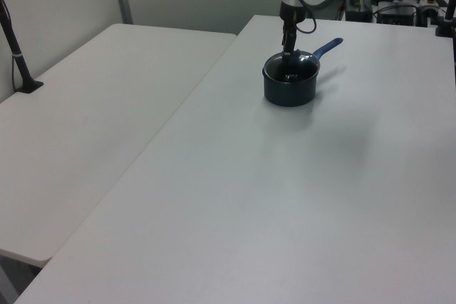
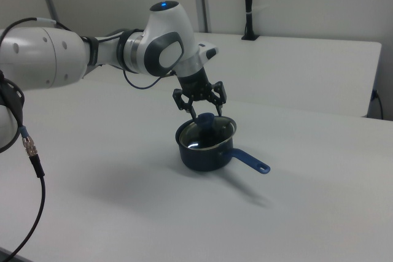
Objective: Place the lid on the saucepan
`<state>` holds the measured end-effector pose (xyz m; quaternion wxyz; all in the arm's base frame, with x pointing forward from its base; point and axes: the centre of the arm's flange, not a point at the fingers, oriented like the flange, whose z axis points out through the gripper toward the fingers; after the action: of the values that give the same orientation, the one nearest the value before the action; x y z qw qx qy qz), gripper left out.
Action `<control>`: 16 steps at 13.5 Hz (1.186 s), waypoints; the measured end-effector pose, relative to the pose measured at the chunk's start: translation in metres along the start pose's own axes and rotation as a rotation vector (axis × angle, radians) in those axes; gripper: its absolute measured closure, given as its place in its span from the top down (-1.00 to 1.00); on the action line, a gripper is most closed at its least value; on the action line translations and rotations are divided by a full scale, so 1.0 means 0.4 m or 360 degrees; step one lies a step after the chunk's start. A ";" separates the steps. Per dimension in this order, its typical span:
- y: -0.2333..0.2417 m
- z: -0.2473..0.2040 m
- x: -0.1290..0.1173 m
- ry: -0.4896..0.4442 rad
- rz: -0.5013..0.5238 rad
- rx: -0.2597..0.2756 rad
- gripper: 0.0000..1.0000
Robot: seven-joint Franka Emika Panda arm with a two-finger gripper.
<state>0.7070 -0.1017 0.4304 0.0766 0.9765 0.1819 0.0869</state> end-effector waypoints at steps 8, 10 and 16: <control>-0.056 0.029 0.009 -0.0038 0.0019 0.0032 0.61; -0.056 0.028 0.009 -0.0038 0.0021 0.0032 0.60; -0.020 0.014 -0.002 -0.0028 0.0024 0.0008 0.52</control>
<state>0.7047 -0.0953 0.4236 0.0751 0.9787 0.1742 0.0783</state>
